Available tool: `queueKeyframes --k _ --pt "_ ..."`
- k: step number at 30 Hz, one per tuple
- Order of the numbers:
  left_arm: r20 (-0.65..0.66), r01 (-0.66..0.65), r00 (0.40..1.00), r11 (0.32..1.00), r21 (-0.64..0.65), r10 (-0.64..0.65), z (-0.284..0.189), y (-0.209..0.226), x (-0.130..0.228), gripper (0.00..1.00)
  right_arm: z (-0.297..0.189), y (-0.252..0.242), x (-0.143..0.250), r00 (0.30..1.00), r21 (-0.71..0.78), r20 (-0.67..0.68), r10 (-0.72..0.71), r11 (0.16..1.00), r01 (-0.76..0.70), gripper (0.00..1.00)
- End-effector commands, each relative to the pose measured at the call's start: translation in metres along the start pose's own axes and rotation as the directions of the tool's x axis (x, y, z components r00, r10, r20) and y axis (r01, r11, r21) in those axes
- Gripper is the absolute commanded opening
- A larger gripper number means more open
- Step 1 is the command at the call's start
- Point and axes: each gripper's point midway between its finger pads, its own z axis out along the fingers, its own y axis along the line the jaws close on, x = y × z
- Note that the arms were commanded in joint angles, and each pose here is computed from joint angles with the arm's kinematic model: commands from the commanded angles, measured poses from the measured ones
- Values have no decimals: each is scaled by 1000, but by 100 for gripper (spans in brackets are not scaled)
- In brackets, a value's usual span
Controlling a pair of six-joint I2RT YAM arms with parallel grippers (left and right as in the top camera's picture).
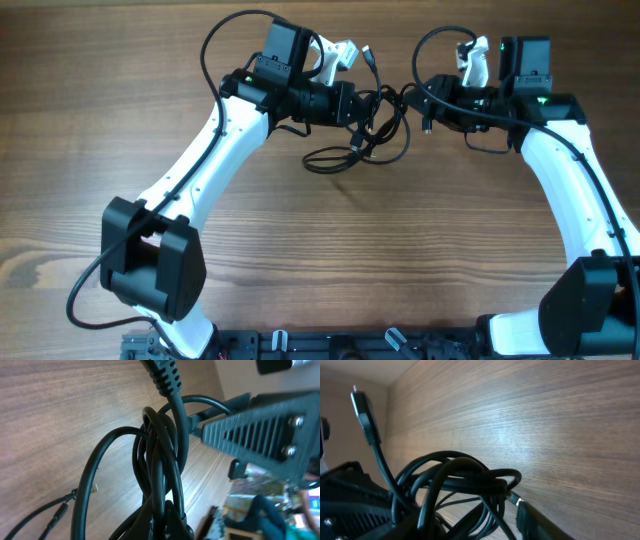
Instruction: Untangle cables
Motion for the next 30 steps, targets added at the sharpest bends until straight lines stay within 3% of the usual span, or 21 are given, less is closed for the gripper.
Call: queueKeyframes --k 1,6,9,12,14,18,25,30 --pt "23 254 967 966 51 -256 -19 -11 -9 4 -11 26 3 988 -104 -1 -156 982 155 59" --pt "76 524 847 851 38 -526 -34 13 -21 4 -14 34 8 983 -133 -10 -182 975 179 60" --pt "90 649 754 759 52 -651 -41 21 -25 4 -24 43 7 976 -135 19 -219 966 219 66" --pt "85 779 618 624 70 -781 -44 23 -27 4 -42 58 6 967 -131 67 -246 958 253 73" --pt "78 808 579 584 73 -811 -42 22 -26 4 -45 71 10 971 -148 68 -229 960 237 73" --pt "69 810 577 581 83 -814 -39 16 -27 4 -25 81 25 983 -135 10 -185 973 185 73" --pt "47 805 585 587 89 -810 -39 12 -26 4 -13 31 20 998 153 51 21 988 -29 70" --pt "67 697 708 711 95 -703 -40 11 -30 4 -14 12 26 997 244 50 58 967 -69 70"
